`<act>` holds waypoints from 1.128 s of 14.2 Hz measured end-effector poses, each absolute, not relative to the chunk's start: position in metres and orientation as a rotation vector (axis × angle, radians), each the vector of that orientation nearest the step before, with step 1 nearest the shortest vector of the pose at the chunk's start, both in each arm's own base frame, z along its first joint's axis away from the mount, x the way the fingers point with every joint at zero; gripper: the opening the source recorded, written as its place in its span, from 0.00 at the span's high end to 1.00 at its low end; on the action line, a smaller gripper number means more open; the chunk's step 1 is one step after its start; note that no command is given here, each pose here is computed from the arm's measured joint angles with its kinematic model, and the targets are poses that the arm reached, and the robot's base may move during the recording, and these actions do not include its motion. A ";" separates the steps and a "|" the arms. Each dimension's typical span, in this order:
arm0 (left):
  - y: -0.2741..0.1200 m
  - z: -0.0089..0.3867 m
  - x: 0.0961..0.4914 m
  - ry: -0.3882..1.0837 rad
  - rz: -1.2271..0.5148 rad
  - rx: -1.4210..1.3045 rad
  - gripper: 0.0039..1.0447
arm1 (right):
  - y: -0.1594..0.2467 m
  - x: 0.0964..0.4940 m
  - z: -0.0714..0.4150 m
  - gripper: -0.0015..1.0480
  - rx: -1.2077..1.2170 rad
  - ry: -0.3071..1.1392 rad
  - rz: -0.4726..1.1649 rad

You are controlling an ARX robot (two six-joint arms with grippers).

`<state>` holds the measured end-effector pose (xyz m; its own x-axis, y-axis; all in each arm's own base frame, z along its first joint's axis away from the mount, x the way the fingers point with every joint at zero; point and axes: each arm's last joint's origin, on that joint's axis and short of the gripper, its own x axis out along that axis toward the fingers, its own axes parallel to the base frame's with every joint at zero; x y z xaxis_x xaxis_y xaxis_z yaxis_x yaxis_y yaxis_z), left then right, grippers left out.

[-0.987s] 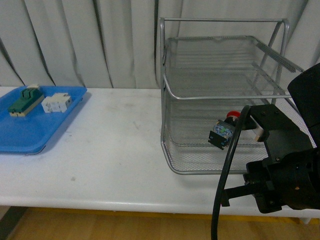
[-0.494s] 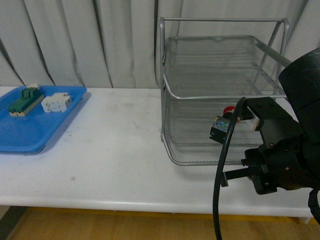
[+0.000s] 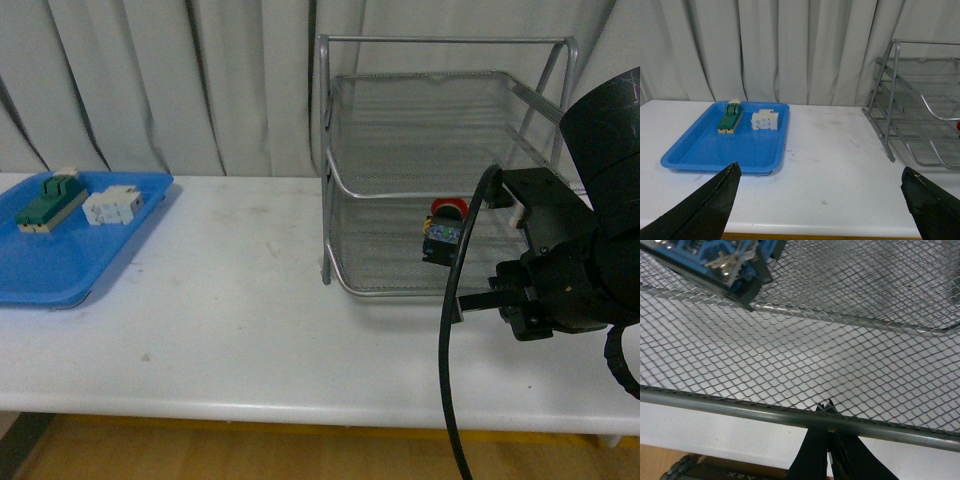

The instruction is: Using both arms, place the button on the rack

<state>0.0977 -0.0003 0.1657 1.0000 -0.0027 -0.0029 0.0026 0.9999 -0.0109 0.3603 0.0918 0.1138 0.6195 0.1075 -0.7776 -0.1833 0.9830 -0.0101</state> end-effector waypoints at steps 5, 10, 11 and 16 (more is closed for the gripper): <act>0.000 0.166 0.098 0.003 -0.003 -0.011 0.06 | 0.083 0.383 0.122 0.98 -0.102 0.848 0.137; 0.000 0.166 0.098 0.003 -0.003 -0.011 0.06 | 0.073 0.409 0.126 0.98 -0.115 0.829 0.087; 0.000 0.166 0.098 0.003 -0.003 -0.011 0.06 | 0.072 0.409 0.126 0.98 -0.117 0.828 0.083; 0.000 0.166 0.098 0.003 -0.003 -0.011 0.06 | 0.071 0.399 0.122 0.98 -0.117 0.846 0.096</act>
